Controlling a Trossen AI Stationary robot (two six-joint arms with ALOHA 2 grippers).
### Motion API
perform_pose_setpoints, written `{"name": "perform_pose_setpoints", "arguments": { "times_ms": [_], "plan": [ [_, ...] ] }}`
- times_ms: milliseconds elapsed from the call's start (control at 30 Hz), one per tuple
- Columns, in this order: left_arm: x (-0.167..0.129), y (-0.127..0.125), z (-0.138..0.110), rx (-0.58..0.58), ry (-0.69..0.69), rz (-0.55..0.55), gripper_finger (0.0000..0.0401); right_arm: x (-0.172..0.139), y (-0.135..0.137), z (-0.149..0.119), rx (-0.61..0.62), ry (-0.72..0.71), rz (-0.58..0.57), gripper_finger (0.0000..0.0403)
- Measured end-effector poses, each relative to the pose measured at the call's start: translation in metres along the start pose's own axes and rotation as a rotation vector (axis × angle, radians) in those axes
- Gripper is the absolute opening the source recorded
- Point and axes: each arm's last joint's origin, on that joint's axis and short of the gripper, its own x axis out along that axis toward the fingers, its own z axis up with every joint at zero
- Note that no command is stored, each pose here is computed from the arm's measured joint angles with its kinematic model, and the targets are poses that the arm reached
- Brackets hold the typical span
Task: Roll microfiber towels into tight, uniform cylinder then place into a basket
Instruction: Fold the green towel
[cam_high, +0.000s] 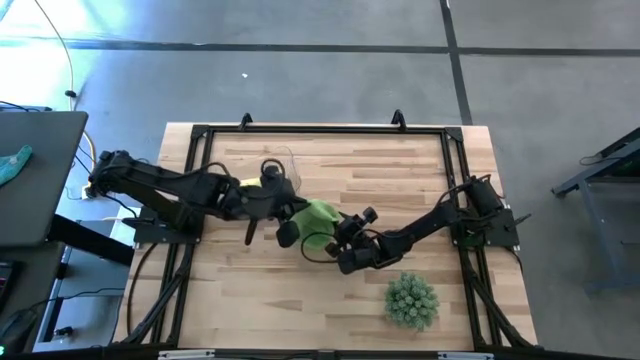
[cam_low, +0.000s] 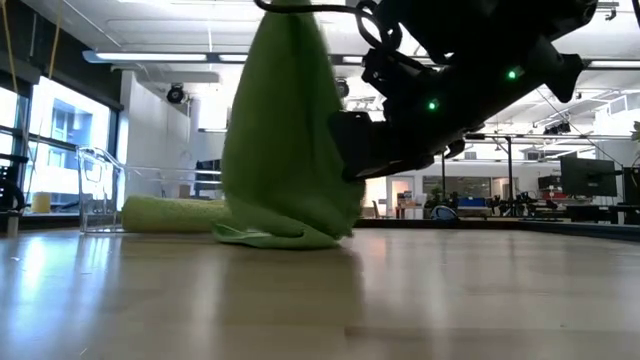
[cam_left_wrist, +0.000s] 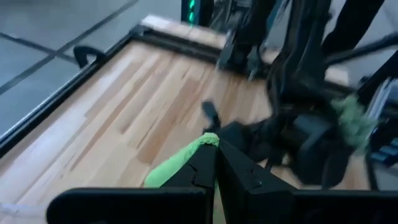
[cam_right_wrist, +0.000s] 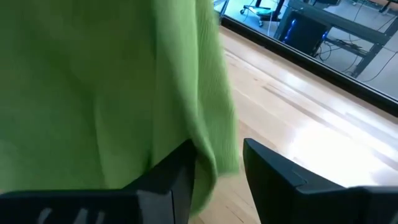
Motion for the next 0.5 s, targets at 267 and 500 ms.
{"name": "perform_pose_setpoints", "arguments": {
  "times_ms": [267,500],
  "plan": [
    [-0.0056,0.0027,0.0007,-0.006,-0.001,-0.002,0.0000,0.0003,-0.0025,-0.0041,-0.026,0.014,-0.004,0.0068],
    [-0.0057,0.0015,0.0000,-0.009,0.014,-0.035,0.0000,-0.0046,-0.0022,0.0002,-0.187,0.023,0.033,0.0013]
  ]
}}
